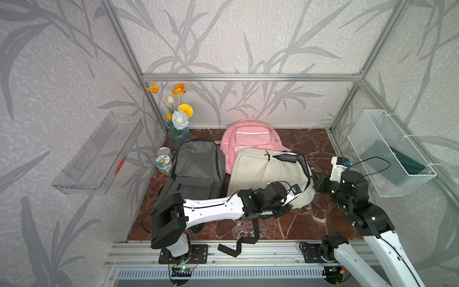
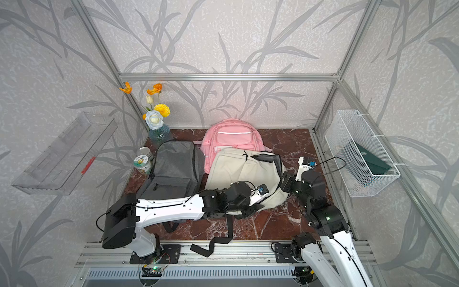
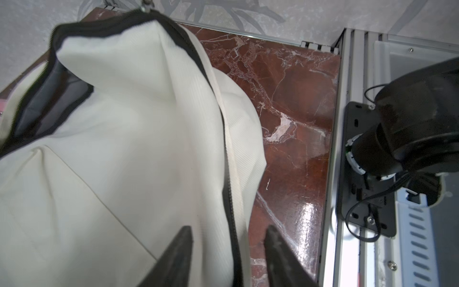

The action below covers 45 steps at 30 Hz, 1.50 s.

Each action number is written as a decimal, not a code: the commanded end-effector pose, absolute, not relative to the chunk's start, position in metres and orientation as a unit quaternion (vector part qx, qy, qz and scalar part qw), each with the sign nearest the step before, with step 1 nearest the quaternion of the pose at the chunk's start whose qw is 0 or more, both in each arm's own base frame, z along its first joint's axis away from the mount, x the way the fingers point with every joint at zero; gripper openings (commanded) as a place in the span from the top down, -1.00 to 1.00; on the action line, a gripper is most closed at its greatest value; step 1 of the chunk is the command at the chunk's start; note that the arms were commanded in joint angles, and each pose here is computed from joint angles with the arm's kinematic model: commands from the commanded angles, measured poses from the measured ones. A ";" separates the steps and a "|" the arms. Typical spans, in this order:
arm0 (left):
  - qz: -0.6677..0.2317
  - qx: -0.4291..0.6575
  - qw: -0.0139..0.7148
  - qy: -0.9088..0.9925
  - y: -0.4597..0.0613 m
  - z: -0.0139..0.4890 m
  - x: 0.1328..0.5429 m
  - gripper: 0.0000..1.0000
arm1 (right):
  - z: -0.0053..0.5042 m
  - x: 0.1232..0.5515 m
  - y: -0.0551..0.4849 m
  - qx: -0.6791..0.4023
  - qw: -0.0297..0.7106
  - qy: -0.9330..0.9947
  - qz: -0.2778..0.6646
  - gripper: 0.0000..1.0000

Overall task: Zip up the backpack
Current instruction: Zip the zipper on the backpack.

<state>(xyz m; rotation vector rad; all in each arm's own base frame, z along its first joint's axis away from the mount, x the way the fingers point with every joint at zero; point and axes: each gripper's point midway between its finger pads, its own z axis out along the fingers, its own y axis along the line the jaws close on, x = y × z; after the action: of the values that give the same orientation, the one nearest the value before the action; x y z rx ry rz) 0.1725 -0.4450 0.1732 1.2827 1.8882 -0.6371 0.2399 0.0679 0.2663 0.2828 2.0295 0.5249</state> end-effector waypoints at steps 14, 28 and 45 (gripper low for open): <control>-0.325 0.427 0.394 0.746 -0.502 0.221 0.206 0.32 | 0.288 0.211 0.088 0.070 0.522 0.800 0.288 1.00; -0.328 0.456 0.379 0.735 -0.486 0.212 0.186 0.91 | 0.271 0.214 0.058 0.121 0.529 0.812 0.212 1.00; -0.279 0.560 0.343 0.701 -0.459 0.175 0.122 1.00 | 0.255 0.275 0.032 0.154 0.486 0.858 0.065 1.00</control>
<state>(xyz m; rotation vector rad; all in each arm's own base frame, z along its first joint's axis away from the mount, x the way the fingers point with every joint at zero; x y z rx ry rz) 0.1367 -0.4761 0.1872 1.3637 1.7932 -0.7554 0.2586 0.0520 0.2191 0.3357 2.2440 0.2485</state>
